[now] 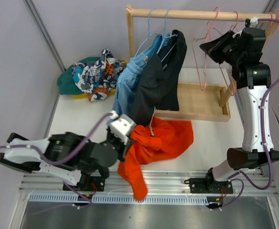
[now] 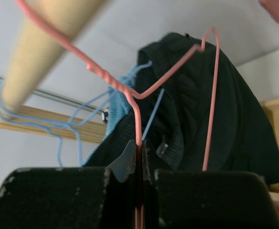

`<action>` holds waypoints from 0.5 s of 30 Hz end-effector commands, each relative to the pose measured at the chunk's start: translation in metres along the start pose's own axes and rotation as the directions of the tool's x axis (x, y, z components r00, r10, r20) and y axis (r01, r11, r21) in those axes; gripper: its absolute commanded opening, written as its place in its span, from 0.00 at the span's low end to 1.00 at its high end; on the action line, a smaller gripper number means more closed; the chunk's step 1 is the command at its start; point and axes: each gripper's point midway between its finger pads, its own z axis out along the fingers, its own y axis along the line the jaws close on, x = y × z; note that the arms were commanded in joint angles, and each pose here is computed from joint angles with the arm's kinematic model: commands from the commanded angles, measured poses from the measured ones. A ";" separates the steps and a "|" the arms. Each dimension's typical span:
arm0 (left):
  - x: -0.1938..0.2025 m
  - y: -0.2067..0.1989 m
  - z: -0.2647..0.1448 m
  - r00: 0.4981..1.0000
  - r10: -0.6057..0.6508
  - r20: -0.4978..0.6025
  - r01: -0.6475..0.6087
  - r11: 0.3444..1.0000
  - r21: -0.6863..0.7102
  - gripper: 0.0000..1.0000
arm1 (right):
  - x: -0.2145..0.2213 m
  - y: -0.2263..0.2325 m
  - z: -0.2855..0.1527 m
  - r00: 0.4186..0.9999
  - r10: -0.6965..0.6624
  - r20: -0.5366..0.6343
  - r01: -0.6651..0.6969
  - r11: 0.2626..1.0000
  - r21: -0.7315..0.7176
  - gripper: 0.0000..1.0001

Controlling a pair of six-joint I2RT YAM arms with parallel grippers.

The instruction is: Remove the shorts from the hanger

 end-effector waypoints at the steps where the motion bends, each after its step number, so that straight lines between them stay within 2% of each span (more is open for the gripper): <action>1: -0.024 0.052 -0.028 0.998 -0.021 0.063 0.030 0.990 -0.141 0.00 | -0.021 0.028 -0.018 0.995 -0.026 0.096 0.037 0.993 -0.114 0.00; 4: -0.050 0.075 -0.043 0.992 0.001 0.123 0.024 0.979 -0.204 0.00 | -0.016 0.012 -0.011 0.997 -0.031 0.075 0.037 0.996 -0.080 0.00; 10: -0.126 0.139 -0.081 0.952 -0.001 0.306 0.109 0.935 -0.336 0.00 | 0.009 -0.009 -0.022 0.999 -0.025 0.036 0.027 0.997 -0.069 0.00; 11: -0.136 0.146 -0.085 0.942 0.003 0.336 0.120 0.932 -0.342 0.00 | 0.017 -0.016 -0.027 0.999 -0.026 0.027 0.028 0.997 -0.067 0.06; 12: -0.153 0.158 -0.093 0.922 0.018 0.386 0.134 0.922 -0.363 0.00 | 0.023 -0.018 -0.030 0.999 -0.028 0.018 0.029 0.997 -0.070 0.22; 13: -0.161 0.165 -0.098 0.913 0.031 0.408 0.141 0.912 -0.386 0.00 | 0.026 -0.021 -0.033 0.999 -0.040 0.012 0.041 0.997 -0.066 0.45; 14: -0.175 0.170 -0.103 0.894 0.038 0.446 0.162 0.901 -0.403 0.00 | 0.034 -0.026 -0.038 0.999 -0.045 0.001 0.045 0.997 -0.061 0.79; 15: -0.184 0.179 -0.108 0.892 0.102 0.440 0.121 0.884 -0.451 0.00 | 0.038 -0.030 -0.041 0.999 -0.047 -0.003 0.047 0.998 -0.049 0.92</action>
